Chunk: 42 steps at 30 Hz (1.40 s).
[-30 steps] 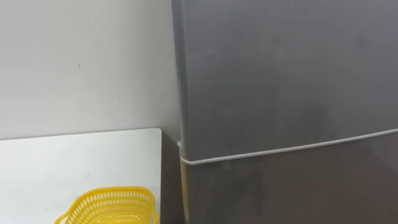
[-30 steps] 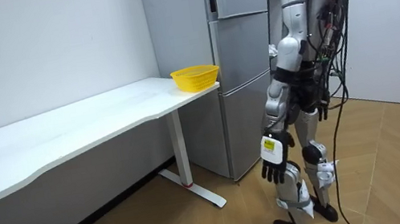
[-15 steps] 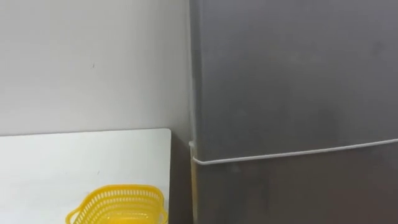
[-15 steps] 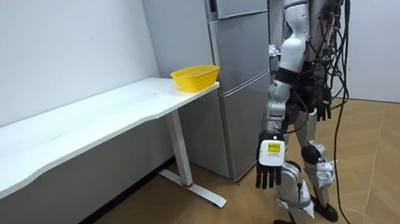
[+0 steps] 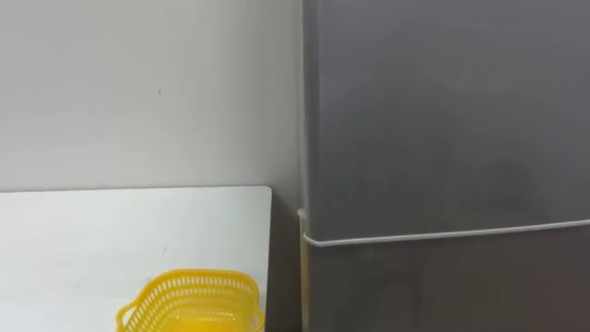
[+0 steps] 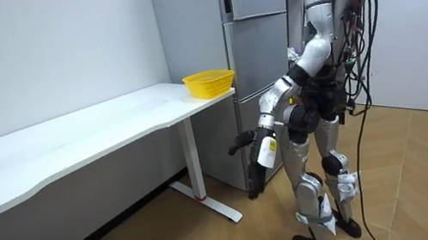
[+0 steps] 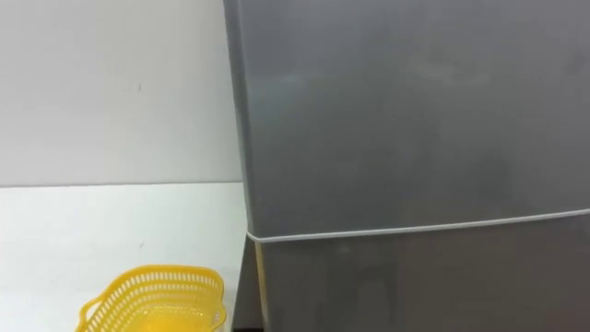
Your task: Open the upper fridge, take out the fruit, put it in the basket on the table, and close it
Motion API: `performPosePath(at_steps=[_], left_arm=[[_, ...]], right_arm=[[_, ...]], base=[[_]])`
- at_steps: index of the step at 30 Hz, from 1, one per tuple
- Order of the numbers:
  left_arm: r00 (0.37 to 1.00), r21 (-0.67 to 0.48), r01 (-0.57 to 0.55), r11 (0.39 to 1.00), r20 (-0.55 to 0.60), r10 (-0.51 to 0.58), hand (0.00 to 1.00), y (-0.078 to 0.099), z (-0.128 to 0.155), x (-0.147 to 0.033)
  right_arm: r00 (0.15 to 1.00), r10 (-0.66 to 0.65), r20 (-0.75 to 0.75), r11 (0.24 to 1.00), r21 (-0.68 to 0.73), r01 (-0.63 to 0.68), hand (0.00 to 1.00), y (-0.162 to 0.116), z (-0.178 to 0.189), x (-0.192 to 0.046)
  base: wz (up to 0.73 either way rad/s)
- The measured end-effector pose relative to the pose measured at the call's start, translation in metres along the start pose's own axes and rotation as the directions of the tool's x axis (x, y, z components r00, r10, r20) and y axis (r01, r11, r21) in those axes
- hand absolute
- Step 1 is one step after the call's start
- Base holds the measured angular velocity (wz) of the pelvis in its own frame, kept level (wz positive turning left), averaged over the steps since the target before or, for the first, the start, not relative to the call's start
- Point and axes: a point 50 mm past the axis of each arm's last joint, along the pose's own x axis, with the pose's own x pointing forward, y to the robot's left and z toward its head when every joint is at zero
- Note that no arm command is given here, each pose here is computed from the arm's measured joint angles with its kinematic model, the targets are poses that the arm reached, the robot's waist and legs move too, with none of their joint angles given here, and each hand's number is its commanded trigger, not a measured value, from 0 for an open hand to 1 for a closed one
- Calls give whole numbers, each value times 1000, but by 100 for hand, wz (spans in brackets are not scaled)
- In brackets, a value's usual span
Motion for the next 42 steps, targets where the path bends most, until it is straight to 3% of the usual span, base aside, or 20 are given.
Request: performPosePath(at_steps=[4, 11, 17, 22, 27, 29, 35, 37, 42], left_arm=[[998, -136, -3, 991, 68, 12, 0, -12, 19, -11], [975, -224, 46, 974, 221, 5, 0, -30, 51, -34], [860, -203, 196, 959, 506, -69, 0, -51, 93, -77], [643, -139, 360, 923, 754, -137, 0, -63, 130, -126], [452, -42, 470, 882, 870, -199, 0, -69, 144, -164], [407, -3, 519, 855, 880, -244, 0, -72, 145, -175], [186, 150, 699, 699, 906, -381, 0, -84, 152, -222], [88, 231, 754, 615, 892, -444, 0, -92, 150, -240], [-84, 387, 801, 458, 829, -553, 0, -106, 143, -266]], right_arm=[[999, -6, 38, 1000, -18, 7, 0, 1, 0, -1], [997, -15, 73, 997, -75, 21, 0, 1, 4, -1], [996, -18, 84, 997, -68, 24, 0, 4, 3, -2], [997, -7, 78, 998, -67, 12, 0, 7, 2, -2], [997, 23, 75, 998, -63, -18, 0, 9, 0, -2], [997, 33, 71, 997, -65, -28, 0, 9, -1, -2], [994, 88, 64, 995, -60, -84, 0, 12, -2, -2], [992, 112, 57, 992, -64, -109, 0, 13, -3, -2], [990, 129, 57, 989, -84, -124, 0, 11, 0, -1]], base=[[-4], [0], [0], [2], [3], [0], [1], [0], [0]])
